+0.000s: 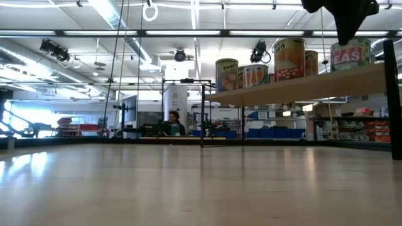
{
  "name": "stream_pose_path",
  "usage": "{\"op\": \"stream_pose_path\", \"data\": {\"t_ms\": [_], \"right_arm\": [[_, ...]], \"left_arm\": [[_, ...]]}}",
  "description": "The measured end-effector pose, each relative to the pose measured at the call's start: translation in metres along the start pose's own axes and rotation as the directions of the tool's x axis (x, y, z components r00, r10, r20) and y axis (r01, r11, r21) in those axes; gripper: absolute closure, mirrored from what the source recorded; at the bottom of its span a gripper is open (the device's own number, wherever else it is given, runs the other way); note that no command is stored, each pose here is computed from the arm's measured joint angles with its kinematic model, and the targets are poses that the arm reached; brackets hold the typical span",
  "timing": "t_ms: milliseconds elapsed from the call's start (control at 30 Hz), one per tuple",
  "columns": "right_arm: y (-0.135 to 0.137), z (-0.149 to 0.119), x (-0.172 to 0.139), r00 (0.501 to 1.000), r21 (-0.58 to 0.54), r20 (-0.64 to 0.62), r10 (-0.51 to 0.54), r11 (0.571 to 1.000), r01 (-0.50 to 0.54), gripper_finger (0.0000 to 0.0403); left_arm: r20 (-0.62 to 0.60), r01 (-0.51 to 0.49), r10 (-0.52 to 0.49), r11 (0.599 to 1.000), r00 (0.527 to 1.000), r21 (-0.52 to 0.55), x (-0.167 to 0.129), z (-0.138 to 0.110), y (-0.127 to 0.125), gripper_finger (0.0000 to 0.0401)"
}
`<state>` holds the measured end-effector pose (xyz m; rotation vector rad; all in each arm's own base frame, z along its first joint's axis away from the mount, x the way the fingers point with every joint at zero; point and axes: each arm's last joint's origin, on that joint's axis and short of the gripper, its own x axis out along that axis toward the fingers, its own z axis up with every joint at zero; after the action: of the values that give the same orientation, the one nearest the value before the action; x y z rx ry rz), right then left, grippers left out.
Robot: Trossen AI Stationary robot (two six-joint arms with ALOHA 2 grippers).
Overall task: Pick and place cans onto a shelf
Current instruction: Put the canned peas on the shelf, then return to Home Position
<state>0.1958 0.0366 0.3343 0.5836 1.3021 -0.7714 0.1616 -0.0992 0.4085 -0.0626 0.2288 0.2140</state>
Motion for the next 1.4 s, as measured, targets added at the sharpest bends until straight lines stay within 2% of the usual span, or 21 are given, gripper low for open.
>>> {"op": "stream_pose_path", "data": {"t_ms": [267,500,633,767,867,933,1033,1133,1233,1400], "right_arm": [[0.004,0.002,0.002,1.000,-0.014,0.008,0.015,1.000,-0.015,0.0332],[0.004,0.003,-0.005,0.992,0.012,0.056,0.110,0.994,-0.110,0.0313],[-0.004,0.001,-0.013,0.985,0.036,0.088,0.150,0.987,-0.154,0.0309],[-0.018,-0.002,-0.023,0.971,0.086,0.170,0.166,0.979,-0.183,0.0310],[-0.028,-0.002,-0.034,0.930,0.096,0.301,0.212,0.963,-0.251,0.0310],[-0.033,-0.001,-0.042,0.883,0.054,0.387,0.264,0.950,-0.308,0.0312],[-0.037,0.004,-0.047,0.794,-0.048,0.488,0.363,0.919,-0.392,0.0319],[-0.033,0.012,-0.047,0.673,-0.194,0.573,0.468,0.875,-0.443,0.0334],[-0.023,0.022,-0.047,0.505,-0.359,0.648,0.570,0.813,-0.458,0.0356],[-0.020,0.036,-0.061,0.180,-0.559,0.728,0.661,0.725,-0.402,0.0396]], "left_arm": [[0.011,-0.035,0.034,0.999,0.999,0.006,0.000,0.000,0.001,0.0174],[0.017,-0.053,0.053,0.999,0.998,0.006,0.000,0.000,0.002,0.0174],[0.031,-0.099,0.099,0.995,0.995,0.005,0.000,0.001,0.003,0.0174],[0.059,-0.140,0.141,0.990,0.988,-0.018,0.000,0.003,0.004,0.0174],[0.117,-0.133,0.141,0.988,0.983,-0.073,0.001,0.012,0.003,0.0174],[0.166,-0.113,0.126,0.990,0.978,-0.088,0.003,0.021,0.004,0.0175],[0.243,-0.027,0.047,0.996,0.969,-0.088,0.012,0.035,0.011,0.0185],[0.296,0.034,-0.011,0.997,0.955,-0.073,0.032,0.044,0.019,0.0210],[0.295,0.075,-0.057,0.996,0.954,-0.049,0.055,0.045,0.030,0.0247],[0.260,0.035,-0.010,0.995,0.966,-0.089,0.078,0.041,0.065,0.0327]]}}
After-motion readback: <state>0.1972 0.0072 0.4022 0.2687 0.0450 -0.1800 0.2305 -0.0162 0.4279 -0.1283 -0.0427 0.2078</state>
